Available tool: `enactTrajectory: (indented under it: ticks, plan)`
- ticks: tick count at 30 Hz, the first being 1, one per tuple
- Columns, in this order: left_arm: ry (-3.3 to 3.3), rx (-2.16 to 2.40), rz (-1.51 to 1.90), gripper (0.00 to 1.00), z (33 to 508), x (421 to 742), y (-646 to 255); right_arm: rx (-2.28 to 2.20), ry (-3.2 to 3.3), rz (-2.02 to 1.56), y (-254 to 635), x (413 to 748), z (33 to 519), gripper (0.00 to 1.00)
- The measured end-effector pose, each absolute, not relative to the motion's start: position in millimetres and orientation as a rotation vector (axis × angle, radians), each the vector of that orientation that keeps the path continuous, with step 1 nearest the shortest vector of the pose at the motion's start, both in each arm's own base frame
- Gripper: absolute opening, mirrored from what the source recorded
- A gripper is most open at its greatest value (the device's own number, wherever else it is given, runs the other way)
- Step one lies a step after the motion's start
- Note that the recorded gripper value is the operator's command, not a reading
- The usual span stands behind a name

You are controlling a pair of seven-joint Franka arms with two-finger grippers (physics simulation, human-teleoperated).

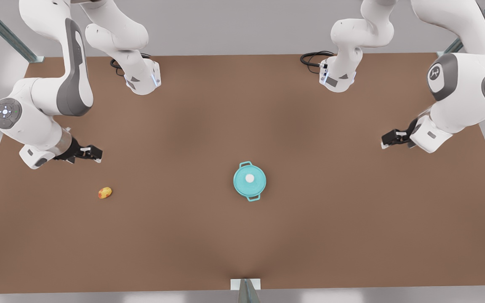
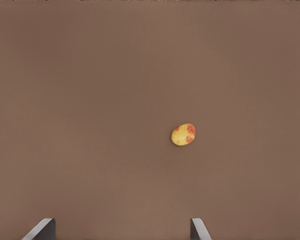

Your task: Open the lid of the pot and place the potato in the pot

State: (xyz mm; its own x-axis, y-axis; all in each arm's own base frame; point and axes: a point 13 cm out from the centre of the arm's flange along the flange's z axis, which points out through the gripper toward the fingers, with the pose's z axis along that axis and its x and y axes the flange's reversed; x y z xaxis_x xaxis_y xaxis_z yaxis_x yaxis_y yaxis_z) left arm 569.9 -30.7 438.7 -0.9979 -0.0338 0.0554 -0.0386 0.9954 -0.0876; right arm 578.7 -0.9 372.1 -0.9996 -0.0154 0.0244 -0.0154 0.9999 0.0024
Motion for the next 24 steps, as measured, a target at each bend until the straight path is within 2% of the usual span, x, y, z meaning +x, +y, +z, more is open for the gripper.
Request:
enactTrajectory:
  ticks: [3, 5, 6, 8, 9, 12, 15, 20, 24]
  plan:
    - [-3.088, 0.021, 0.146, 1.00, 428.5, 578.4, -40.1, 0.022, -3.124, 0.005, -0.1, 582.3, 369.5, 1.00]
    - [-3.076, -0.099, 0.158, 1.00, 416.3, 585.8, -98.1, -0.023, -3.130, 0.007, 0.6, 586.4, 366.1, 1.00]
    - [-3.056, -0.227, 0.155, 1.00, 406.6, 580.9, -159.8, -0.055, -3.135, 0.007, -0.2, 588.7, 365.3, 1.00]
    - [-2.985, -0.489, 0.113, 1.00, 376.3, 539.9, -289.4, -0.118, -3.129, 0.010, -4.4, 596.0, 354.9, 1.00]
    - [-2.967, -0.531, 0.097, 1.00, 362.6, 524.9, -324.2, -0.146, -3.119, 0.012, -6.2, 594.7, 344.1, 1.00]
    - [-2.959, -0.551, 0.044, 1.00, 312.5, 520.0, -403.8, -0.231, -3.076, 0.010, -13.0, 587.7, 301.5, 1.00]
    - [-2.979, -0.440, 0.017, 1.00, 263.2, 524.4, -430.4, -0.317, -3.065, 0.006, -23.6, 591.4, 282.3, 1.00]
    - [-3.034, -0.262, -0.022, 1.00, 179.3, 538.4, -450.5, -0.393, -3.022, 0.009, -23.0, 586.4, 205.2, 1.00]
    - [-3.110, -0.164, 0.017, 1.00, 146.7, 547.7, -478.8, -0.511, -3.045, 0.002, -42.5, 598.4, 170.5, 1.00]
